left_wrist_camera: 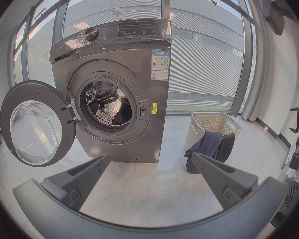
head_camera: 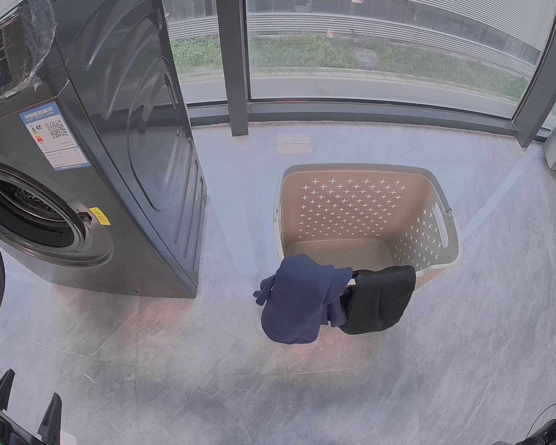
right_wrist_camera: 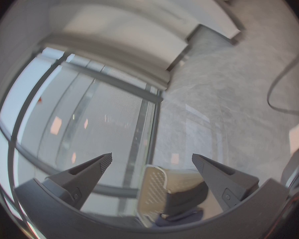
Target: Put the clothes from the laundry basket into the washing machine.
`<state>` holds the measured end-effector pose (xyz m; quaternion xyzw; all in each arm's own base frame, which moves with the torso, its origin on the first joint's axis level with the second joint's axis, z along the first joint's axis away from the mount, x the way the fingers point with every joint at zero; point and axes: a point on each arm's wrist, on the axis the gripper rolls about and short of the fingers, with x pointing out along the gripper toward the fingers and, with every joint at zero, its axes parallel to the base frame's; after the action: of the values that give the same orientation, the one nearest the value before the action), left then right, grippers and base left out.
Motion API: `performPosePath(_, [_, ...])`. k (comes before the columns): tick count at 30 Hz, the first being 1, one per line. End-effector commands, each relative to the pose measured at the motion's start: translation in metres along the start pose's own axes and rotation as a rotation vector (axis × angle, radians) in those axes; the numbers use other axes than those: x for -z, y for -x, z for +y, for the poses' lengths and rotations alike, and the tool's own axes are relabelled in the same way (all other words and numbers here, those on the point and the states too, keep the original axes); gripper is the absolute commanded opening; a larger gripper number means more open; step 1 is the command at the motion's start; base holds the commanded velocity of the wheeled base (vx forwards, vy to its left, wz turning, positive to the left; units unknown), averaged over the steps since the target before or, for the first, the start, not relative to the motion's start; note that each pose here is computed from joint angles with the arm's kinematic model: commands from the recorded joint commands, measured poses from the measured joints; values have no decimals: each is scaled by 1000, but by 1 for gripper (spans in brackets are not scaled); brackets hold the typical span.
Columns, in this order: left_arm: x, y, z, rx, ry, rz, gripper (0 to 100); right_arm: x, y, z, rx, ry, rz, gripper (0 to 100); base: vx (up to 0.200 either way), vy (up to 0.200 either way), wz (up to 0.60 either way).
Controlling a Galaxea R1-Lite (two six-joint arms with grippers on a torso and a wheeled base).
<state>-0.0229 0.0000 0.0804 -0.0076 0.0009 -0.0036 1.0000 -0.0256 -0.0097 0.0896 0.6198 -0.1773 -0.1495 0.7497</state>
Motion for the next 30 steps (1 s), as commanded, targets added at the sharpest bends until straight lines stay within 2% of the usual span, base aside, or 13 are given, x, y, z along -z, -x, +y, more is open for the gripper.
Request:
performPosePath(1, [5, -1, 0, -3, 2, 7, 100, 14, 5, -2, -455, 1049, 489, 100, 0, 0, 0])
performPosePath(3, [5, -1, 0, -3, 2, 7, 100, 15, 6, -4, -522, 1217, 507, 100, 0, 0, 0])
performPosePath(4, [5, -1, 0, -3, 2, 7, 100, 15, 6, -4, -523, 1271, 504, 100, 0, 0, 0])
performPosePath(6, [5, -1, 0, -3, 0, 7, 100, 13, 7, -5, -469, 1312, 495, 100, 0, 0, 0])
performPosePath(7, [5, -1, 0, -1, -1, 7, 100, 12, 7, -5, -394, 1340, 451, 100, 0, 0, 0])
performPosePath(8, [5, -1, 0, -1, -1, 7, 100, 11, 6, -5, -384, 1342, 445, 100, 0, 0, 0])
performPosePath(9, [5, -1, 0, -1, 0, 7, 100, 9, 5, -6, -279, 1366, 358, 100, 0, 0, 0])
performPosePath(12, [5, -1, 0, -1, 0, 7, 100, 7, 4, -6, -194, 1379, 285, 100, 0, 0, 0])
performPosePath(14, [5, -1, 0, -1, 0, 7, 100, 7, 4, -6, -196, 1374, 288, 100, 0, 0, 0])
performPosePath(18, [4, -1, 0, -3, 5, 6, 100, 6, 4, -6, -182, 1318, 274, 100, 0, 0, 0])
performPosePath(20, [5, -1, 0, -3, 3, 7, 100, 7, 4, -6, -187, 1302, 284, 100, 0, 0, 0])
performPosePath(24, [5, -1, 0, -3, 3, 7, 100, 9, 4, -9, -246, 1333, 353, 100, 0, 0, 0])
performPosePath(30, [4, -1, 0, -3, 3, 6, 100, 10, 4, -11, -260, 1349, 375, 100, 0, 0, 0])
